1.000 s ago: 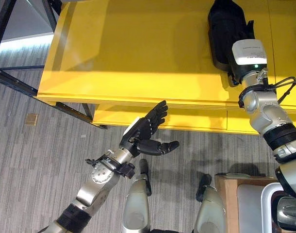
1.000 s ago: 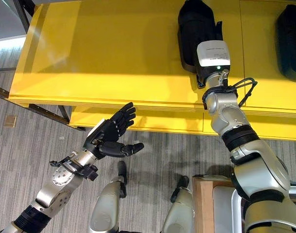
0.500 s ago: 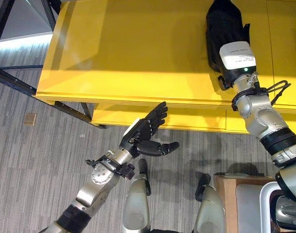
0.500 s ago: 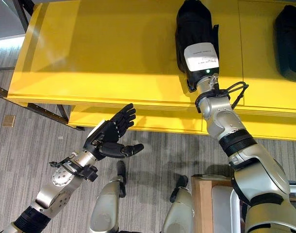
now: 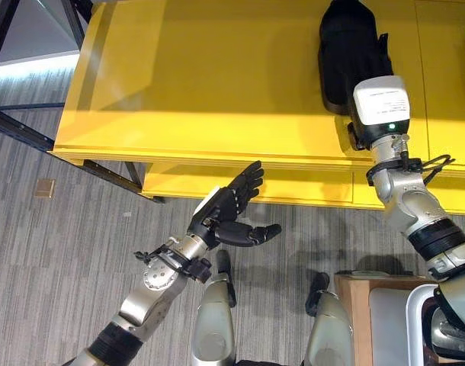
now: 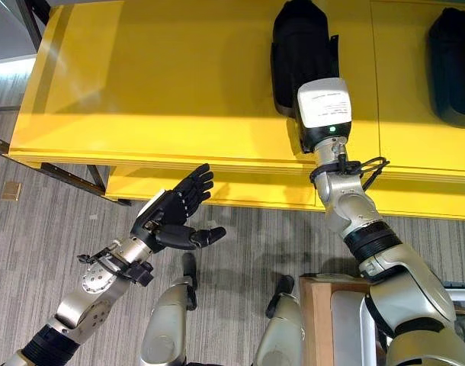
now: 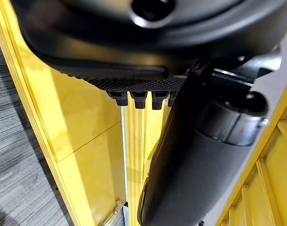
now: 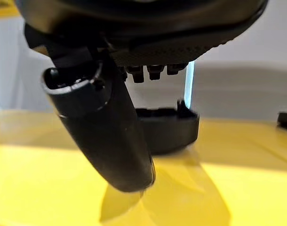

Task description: Move parts from the plastic box to the shelf.

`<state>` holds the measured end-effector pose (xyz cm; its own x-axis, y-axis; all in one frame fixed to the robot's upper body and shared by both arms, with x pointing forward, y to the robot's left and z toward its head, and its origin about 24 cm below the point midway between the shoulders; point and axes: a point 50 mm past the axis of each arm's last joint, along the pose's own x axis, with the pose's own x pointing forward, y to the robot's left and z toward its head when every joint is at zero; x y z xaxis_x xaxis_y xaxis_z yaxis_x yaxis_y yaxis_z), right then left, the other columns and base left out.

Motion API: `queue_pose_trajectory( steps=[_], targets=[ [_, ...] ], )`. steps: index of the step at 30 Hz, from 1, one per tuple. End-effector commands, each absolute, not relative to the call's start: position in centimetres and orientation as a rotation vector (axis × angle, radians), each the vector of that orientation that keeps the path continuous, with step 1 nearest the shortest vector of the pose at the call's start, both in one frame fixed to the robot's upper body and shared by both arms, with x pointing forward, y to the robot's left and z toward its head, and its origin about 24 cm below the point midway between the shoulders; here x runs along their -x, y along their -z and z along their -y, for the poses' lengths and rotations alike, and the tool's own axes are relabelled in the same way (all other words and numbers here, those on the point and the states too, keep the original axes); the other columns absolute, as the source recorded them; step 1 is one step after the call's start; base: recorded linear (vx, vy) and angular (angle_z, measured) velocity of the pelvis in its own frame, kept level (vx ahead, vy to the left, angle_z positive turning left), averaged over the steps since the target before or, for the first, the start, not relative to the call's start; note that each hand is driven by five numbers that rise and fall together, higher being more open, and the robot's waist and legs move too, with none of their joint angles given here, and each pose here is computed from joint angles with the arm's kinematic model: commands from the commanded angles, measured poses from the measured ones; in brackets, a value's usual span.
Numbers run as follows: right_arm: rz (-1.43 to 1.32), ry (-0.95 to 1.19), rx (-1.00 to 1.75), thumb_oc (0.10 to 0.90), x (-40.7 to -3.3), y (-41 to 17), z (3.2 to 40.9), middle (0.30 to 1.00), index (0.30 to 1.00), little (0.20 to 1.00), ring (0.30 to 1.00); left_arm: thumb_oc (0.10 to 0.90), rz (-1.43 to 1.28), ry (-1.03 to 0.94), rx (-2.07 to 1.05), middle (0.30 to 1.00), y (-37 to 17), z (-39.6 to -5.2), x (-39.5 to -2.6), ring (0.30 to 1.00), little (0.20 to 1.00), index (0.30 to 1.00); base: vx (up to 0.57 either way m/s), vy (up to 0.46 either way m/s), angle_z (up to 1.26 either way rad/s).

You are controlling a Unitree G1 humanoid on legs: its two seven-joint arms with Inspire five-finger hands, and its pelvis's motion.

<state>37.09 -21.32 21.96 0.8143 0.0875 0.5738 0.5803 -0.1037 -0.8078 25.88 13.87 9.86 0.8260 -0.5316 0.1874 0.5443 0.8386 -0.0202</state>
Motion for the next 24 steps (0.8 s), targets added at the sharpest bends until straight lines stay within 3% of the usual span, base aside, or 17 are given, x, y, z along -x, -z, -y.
queue_pose_trajectory(
  steps=[1, 6, 15, 24],
  targets=[
    [0.890, 0.713, 1.567, 0.900, -35.3, -28.9, 20.4, 1.000, 1.000, 1.000, 1.000, 0.900, 0.519, 0.629, 0.165, 1.000, -15.6, -12.5, -24.2, 1.000, 1.000, 1.000, 0.01, 0.034, -0.02],
    [1.025, 0.787, 1.496, 0.900, -33.8, -29.0, 19.8, 1.000, 1.000, 1.000, 1.000, 0.900, 0.505, 0.601, 0.164, 1.000, -15.4, -12.5, -24.3, 1.000, 1.000, 1.000, 0.02, 0.025, -0.05],
    [1.166, 0.736, 1.428, 0.900, -32.3, -29.4, 17.9, 1.000, 1.000, 1.000, 1.000, 0.900, 0.510, 0.591, 0.183, 1.000, -15.4, -12.6, -24.0, 1.000, 1.000, 1.000, 0.01, 0.022, -0.02],
    [1.060, 0.705, 1.227, 0.900, -31.3, -27.0, 18.6, 1.000, 1.000, 1.000, 1.000, 0.900, 0.524, 0.519, 0.205, 1.000, -15.0, -13.5, -23.5, 1.000, 1.000, 1.000, 0.01, 0.068, -0.01]
  ],
)
